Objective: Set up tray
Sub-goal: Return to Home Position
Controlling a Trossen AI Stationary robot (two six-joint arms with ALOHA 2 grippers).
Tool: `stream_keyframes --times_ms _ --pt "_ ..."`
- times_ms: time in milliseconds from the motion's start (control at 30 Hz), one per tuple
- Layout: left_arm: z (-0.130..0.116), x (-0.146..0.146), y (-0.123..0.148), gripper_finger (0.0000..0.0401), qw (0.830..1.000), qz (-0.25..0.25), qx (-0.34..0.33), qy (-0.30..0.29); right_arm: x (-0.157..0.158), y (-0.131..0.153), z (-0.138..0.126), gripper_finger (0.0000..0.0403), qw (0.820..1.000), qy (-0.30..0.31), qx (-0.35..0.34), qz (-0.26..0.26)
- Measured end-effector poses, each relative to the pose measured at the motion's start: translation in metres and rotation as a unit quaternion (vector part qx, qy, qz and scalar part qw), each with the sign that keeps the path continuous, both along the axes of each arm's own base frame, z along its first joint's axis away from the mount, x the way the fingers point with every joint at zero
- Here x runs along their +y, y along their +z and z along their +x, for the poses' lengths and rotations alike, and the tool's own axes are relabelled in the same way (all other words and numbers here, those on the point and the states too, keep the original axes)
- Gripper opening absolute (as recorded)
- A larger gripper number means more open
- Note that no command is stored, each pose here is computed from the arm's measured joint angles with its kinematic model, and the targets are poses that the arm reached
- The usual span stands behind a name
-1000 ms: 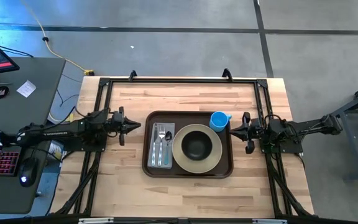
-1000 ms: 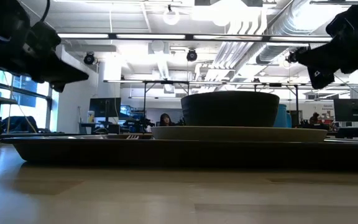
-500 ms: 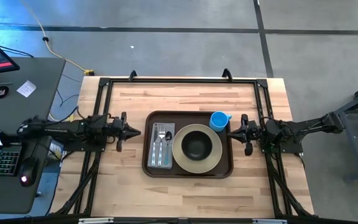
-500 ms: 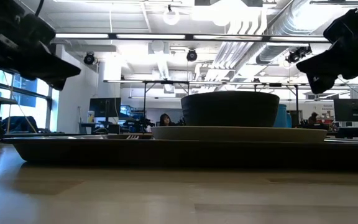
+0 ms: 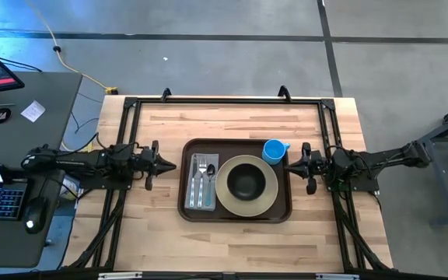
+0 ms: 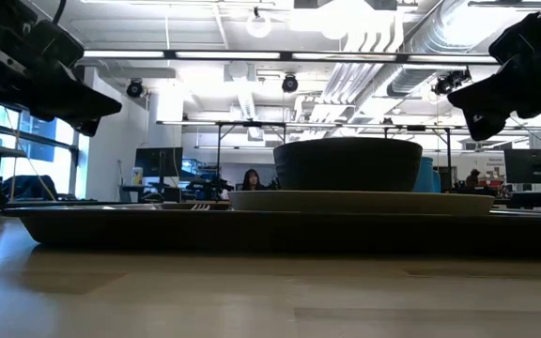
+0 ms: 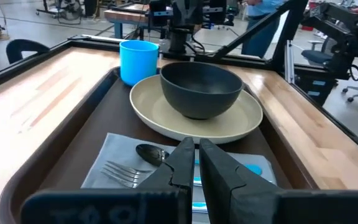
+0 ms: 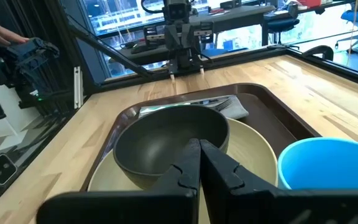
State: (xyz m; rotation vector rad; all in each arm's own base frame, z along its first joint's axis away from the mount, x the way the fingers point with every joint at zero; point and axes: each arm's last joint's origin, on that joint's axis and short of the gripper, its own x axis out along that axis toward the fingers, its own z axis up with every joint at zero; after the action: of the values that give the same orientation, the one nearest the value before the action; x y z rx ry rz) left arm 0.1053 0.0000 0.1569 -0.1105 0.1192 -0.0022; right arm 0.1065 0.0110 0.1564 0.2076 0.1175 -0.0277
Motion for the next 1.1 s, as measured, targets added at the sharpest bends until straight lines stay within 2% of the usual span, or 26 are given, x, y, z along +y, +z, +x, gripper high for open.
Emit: stream_keyframes --times_ms 267,533,1100 --pt "0.0007 0.0001 -0.0013 0.0058 1.0 0.0 0.007 -0.001 -0.0019 -0.0001 0.0002 0.0 1.0 -0.009 0.0 0.0" --pt "0.0048 0.0003 -0.009 0.0058 0.999 0.0 0.05 0.0 -0.0019 0.0005 0.0002 0.0 1.0 -0.009 -0.003 0.0" --pt "0.0053 0.0003 -0.01 0.0058 0.998 0.0 0.055 0.0 -0.0019 0.0005 0.0003 0.0 1.0 -0.009 -0.003 0.0"
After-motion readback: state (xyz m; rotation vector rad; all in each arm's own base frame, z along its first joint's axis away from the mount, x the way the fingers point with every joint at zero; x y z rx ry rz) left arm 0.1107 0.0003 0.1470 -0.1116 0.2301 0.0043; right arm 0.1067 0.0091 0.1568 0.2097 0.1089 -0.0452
